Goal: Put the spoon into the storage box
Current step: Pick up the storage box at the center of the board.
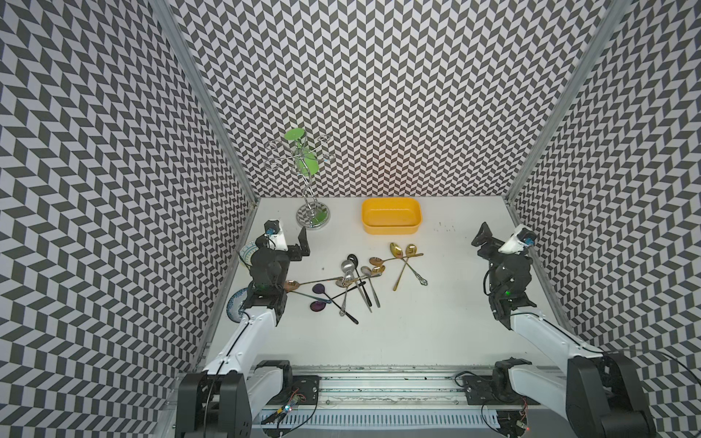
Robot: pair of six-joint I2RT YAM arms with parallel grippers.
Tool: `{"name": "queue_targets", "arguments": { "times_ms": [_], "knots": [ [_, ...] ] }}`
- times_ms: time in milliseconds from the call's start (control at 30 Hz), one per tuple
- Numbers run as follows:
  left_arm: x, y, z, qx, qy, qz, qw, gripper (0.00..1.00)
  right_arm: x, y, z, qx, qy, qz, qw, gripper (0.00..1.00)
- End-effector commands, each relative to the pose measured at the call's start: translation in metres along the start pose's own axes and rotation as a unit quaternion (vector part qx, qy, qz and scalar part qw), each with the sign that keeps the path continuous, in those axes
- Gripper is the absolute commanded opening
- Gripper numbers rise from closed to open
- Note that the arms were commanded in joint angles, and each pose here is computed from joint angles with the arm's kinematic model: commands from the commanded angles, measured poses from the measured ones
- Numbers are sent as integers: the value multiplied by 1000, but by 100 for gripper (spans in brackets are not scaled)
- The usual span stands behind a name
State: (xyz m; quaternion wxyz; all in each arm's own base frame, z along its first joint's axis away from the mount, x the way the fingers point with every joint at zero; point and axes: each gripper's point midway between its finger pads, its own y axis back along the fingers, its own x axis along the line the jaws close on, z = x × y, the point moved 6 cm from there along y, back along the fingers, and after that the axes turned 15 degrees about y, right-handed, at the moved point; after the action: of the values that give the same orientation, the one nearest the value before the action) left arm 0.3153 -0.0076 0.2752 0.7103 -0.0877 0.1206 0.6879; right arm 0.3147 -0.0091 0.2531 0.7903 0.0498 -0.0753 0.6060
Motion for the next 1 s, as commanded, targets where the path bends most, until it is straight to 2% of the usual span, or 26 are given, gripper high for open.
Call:
{"name": "queue_targets", "arguments": {
  "times_ms": [0, 100, 200, 333, 433, 533, 633, 967],
  "knots": [
    [-2, 6, -4, 84, 22, 8, 996, 100, -5, 7, -24, 96, -84, -5, 992, 99],
    [-6, 13, 6, 100, 31, 13, 994, 100, 5, 9, -20, 122, -95, 28, 988, 99],
    [-14, 22, 18, 108, 20, -7, 994, 100, 15, 7, -18, 153, -103, 56, 981, 99],
    [-19, 38, 28, 101, 7, -22, 995, 100, 32, 0, -12, 204, -115, 86, 968, 99],
    [-13, 50, 20, 84, 10, -44, 995, 100, 47, -3, -13, 225, -129, 102, 960, 99],
    [-6, 55, 19, 75, -12, -25, 997, 100, 68, -4, -16, 234, -135, 115, 956, 99],
    [-2, 53, 15, 65, -22, -2, 998, 100, 93, -4, -19, 244, -119, 120, 955, 99],
    [-1, 51, -5, 58, -35, -5, 998, 100, 154, -19, -37, 287, -88, 111, 947, 99]
  ]
}}
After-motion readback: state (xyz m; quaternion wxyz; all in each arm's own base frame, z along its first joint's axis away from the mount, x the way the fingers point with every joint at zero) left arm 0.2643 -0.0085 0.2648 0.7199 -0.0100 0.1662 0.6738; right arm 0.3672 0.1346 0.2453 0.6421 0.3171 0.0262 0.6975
